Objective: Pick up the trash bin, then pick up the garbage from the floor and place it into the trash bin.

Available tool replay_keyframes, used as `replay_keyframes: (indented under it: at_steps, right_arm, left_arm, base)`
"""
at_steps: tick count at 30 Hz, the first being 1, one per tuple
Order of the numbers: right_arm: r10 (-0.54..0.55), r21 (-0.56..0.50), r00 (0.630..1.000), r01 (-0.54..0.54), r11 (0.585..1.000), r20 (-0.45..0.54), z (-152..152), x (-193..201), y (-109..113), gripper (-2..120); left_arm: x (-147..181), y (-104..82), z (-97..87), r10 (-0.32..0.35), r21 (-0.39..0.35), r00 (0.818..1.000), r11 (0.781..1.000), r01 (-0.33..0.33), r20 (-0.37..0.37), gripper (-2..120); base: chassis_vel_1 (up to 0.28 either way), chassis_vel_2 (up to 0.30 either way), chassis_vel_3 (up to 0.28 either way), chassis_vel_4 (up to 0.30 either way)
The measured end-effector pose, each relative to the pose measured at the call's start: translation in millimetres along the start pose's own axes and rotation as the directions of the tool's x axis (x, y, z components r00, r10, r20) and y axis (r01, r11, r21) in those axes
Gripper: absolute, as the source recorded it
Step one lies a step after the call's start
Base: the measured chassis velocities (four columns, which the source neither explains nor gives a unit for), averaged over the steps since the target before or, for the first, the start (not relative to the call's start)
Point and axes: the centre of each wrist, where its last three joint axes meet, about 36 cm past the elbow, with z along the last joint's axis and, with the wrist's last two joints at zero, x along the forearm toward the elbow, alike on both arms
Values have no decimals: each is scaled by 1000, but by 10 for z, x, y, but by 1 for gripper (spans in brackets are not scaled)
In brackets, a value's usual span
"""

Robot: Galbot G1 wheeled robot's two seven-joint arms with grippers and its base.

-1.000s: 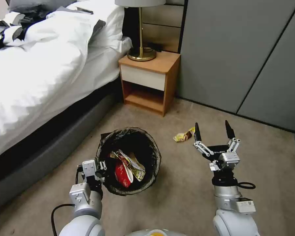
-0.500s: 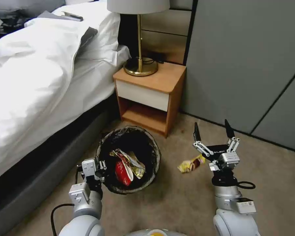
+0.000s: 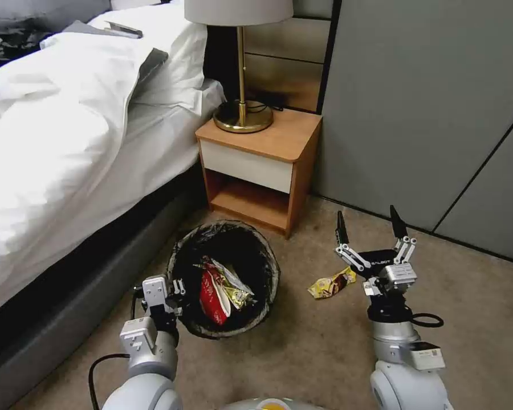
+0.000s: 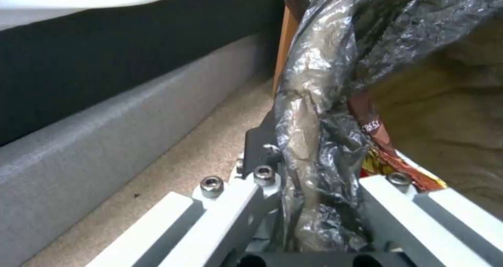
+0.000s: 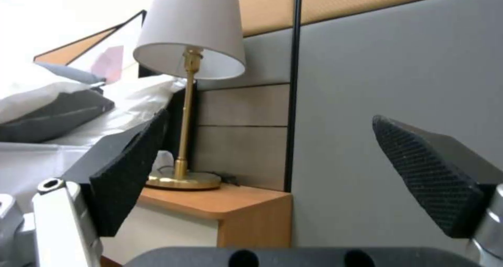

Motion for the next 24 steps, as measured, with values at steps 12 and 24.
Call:
replay_keyframes:
  at_steps: [12,24]
  right_arm:
    - [69,-32,981,-76,997,-184,-8,-99,54,95]
    - [141,-29,793,-196,980,-593,39,-548,101,97]
  left_arm:
    - [10,7,10,1,-5,1000,1000,-1,-4,0]
    - [-5,9,20,-3,-10,1000,1000,3,-5,0]
  base:
    - [0,0,0,0]
    - [0,0,0,0]
